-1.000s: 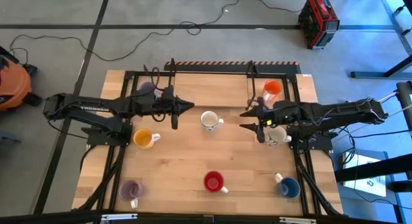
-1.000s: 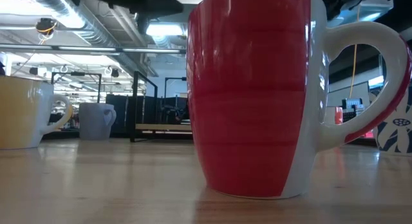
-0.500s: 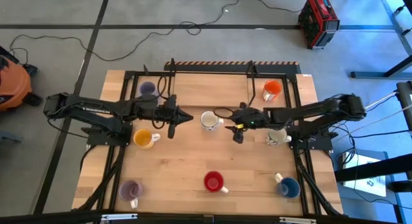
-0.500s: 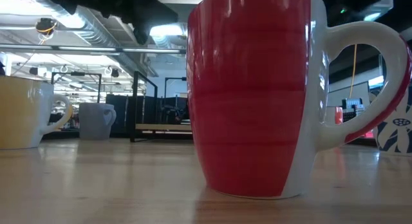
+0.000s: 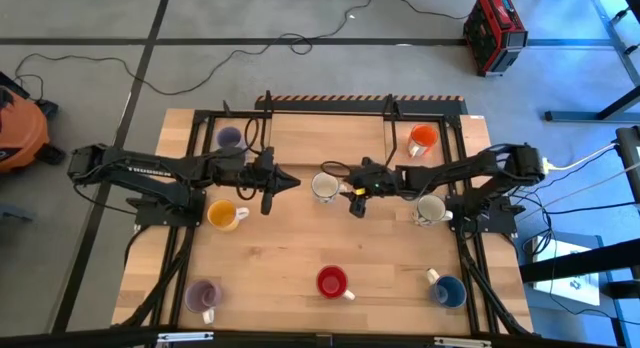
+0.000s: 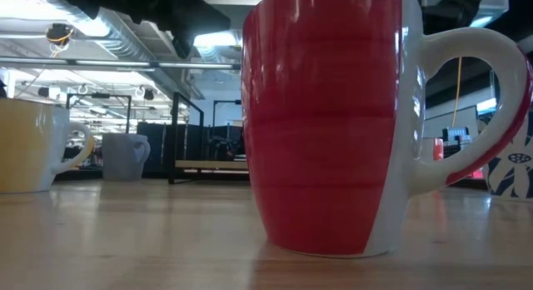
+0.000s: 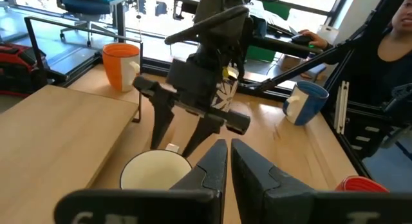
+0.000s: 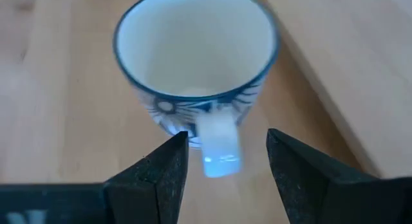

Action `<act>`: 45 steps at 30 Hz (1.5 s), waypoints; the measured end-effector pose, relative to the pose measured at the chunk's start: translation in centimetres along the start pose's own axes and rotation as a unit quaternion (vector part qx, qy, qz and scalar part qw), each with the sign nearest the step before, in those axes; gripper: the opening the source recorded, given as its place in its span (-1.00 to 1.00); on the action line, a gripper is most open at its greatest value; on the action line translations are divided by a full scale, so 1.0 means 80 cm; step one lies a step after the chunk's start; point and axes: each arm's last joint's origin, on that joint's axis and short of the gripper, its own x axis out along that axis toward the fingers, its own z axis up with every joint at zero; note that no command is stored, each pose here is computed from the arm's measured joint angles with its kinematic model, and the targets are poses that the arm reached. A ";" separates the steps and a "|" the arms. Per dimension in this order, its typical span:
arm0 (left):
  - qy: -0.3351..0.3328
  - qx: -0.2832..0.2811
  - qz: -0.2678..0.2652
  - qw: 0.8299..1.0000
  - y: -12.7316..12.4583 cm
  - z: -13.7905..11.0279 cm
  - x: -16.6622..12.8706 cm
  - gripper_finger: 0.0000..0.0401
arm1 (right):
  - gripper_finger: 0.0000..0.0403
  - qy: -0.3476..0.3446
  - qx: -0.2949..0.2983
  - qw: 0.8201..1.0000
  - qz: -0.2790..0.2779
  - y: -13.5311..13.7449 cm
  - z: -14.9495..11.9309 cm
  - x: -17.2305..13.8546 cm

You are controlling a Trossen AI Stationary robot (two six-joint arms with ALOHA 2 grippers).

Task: Place coffee mugs
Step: Put the top blue patterned mug on the shelf

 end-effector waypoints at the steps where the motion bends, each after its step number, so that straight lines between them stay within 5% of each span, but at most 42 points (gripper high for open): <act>1: 0.000 0.000 0.000 1.000 0.000 0.000 0.000 -0.92 | -0.04 0.004 0.000 1.000 0.004 0.000 -0.002 0.002; 15: 0.000 0.000 0.000 1.000 0.000 0.000 0.000 -0.92 | -0.77 -0.005 -0.015 0.998 0.062 0.005 -0.001 0.006; 45: -0.007 0.000 0.012 1.000 0.001 0.002 0.000 -0.92 | -0.78 0.008 0.044 0.999 0.026 0.010 0.003 -0.018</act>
